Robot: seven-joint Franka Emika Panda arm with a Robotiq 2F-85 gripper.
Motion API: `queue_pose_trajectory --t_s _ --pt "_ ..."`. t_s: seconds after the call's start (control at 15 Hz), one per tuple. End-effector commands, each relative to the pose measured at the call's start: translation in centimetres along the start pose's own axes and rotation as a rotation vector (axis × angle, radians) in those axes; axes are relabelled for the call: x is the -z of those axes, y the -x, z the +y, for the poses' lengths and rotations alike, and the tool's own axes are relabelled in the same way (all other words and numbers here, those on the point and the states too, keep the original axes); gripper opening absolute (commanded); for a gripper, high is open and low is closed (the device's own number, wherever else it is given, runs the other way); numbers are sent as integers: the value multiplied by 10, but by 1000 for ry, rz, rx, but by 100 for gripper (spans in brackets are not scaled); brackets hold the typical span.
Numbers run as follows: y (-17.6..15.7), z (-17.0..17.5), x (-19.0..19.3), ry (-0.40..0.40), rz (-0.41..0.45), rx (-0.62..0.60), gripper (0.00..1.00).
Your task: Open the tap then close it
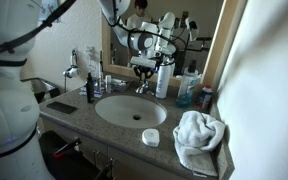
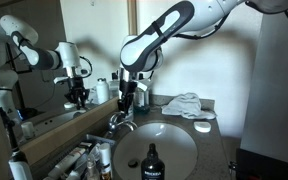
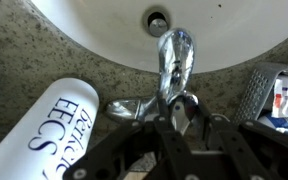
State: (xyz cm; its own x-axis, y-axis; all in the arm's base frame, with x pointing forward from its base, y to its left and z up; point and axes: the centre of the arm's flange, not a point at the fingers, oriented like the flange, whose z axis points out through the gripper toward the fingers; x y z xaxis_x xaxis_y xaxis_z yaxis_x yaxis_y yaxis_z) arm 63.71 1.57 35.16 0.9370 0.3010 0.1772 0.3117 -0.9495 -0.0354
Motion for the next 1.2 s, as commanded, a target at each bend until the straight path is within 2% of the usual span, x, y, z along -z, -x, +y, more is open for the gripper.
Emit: queue_pose_trajectory --t_s 0.0,0.6,0.67,0.73,0.87,1.13 --pt "59 2 13 -31 -143 -39 8" --pt "53 2 14 -24 -146 -39 8" --pt "52 1 16 -11 -147 -39 54" --pt "53 1 18 -7 -158 -41 56" --pt "73 3 21 -23 -237 -53 68" --pt "96 6 49 -39 -243 -82 99"
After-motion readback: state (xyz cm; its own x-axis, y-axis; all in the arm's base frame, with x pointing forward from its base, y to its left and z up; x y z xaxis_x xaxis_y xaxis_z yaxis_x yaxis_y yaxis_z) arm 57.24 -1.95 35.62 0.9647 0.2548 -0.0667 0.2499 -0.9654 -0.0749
